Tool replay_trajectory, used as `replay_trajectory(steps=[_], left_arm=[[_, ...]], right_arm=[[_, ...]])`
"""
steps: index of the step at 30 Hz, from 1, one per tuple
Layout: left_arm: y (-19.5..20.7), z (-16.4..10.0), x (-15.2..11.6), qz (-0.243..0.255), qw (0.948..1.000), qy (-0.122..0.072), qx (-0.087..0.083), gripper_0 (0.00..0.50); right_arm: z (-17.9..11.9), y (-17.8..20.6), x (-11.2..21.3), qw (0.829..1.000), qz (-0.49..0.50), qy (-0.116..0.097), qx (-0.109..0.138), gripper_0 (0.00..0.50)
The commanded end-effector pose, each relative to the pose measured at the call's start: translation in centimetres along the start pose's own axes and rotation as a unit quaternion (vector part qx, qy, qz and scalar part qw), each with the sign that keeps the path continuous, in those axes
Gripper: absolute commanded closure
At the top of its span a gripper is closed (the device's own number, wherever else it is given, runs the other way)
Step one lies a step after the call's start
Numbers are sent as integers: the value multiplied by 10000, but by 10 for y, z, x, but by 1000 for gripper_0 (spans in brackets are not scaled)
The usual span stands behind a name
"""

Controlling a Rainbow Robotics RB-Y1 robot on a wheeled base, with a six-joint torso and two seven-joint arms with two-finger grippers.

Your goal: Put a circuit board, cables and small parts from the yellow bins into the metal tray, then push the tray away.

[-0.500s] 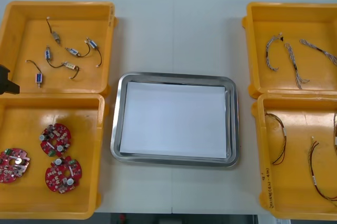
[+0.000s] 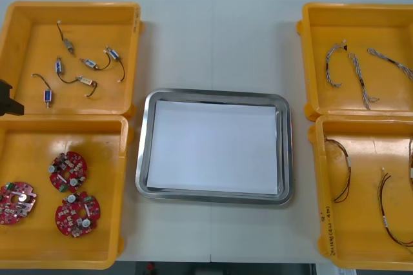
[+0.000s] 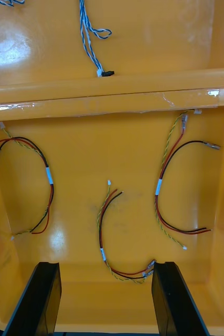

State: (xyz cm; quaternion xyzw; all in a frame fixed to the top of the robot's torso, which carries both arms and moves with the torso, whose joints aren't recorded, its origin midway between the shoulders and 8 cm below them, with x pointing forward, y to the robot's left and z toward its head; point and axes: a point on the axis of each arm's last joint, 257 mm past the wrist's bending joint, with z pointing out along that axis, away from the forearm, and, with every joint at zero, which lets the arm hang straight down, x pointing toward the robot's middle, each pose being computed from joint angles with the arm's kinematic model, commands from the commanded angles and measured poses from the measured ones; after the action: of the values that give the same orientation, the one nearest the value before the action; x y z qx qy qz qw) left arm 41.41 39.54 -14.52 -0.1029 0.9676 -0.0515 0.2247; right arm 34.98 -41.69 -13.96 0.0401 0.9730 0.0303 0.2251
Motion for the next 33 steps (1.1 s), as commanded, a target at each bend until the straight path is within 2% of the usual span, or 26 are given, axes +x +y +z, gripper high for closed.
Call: replay_trajectory(steps=[1, 33], left_arm=[[4, -19, -16, 355, 9991, -187, -162, 0], [4, -19, -16, 355, 9991, -187, -162, 0]], right_arm=[[-3, 0, -1, 10000, -40, -37, 29, 0], [-3, 0, -1, 10000, -40, -37, 29, 0]])
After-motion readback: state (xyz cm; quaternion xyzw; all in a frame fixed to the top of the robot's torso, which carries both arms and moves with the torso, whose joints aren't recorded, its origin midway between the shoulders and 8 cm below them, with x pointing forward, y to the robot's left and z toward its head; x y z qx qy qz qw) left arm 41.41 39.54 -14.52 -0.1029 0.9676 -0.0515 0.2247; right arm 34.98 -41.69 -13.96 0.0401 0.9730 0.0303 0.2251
